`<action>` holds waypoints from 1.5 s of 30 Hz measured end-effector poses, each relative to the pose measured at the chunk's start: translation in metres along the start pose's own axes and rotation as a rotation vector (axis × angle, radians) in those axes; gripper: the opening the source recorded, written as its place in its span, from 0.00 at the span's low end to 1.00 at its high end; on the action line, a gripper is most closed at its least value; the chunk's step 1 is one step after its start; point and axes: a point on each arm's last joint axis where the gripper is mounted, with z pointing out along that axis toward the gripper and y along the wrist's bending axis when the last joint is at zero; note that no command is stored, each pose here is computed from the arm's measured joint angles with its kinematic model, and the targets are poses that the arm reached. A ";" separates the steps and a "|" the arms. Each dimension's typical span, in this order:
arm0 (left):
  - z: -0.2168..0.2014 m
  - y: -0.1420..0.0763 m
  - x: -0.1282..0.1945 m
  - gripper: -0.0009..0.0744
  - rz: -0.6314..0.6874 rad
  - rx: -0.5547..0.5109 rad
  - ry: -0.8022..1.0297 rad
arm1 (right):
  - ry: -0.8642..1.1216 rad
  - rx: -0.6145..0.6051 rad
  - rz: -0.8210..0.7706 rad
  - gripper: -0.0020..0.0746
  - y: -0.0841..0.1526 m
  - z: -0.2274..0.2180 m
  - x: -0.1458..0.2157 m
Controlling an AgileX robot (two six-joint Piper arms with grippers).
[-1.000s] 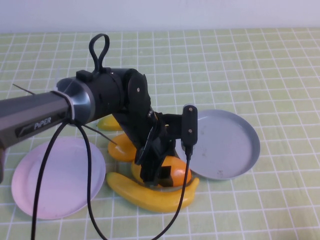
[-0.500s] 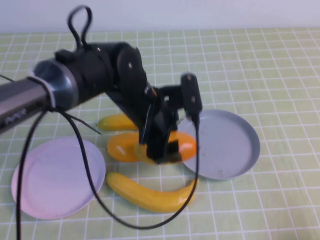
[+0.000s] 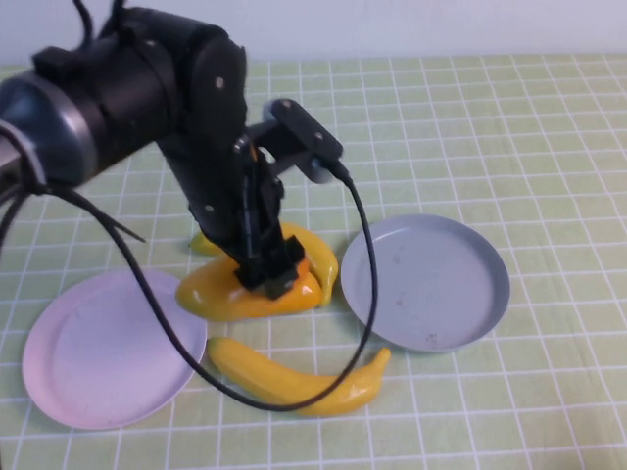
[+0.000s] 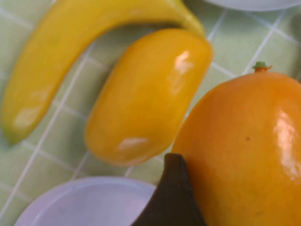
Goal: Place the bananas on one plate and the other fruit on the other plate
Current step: Put one type of fruit in the left plate
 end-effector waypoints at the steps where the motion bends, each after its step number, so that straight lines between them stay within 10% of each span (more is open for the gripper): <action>1: -0.006 0.004 0.004 0.70 -0.028 -0.015 -0.006 | 0.000 0.000 0.000 0.01 0.000 0.000 0.000; 12: -0.004 0.062 0.098 0.70 -0.517 -0.136 0.029 | 0.000 0.000 0.000 0.01 0.000 0.000 0.000; 21: 0.035 0.073 0.137 0.70 -0.670 -0.163 0.039 | 0.000 0.000 0.000 0.01 0.000 0.000 0.000; 40: 0.047 0.084 0.142 0.86 -0.658 -0.226 0.056 | 0.000 0.000 0.000 0.01 0.000 0.000 0.000; 45: 0.023 0.070 0.115 0.86 -0.342 -0.188 -0.041 | 0.000 0.000 0.000 0.01 0.000 0.000 0.000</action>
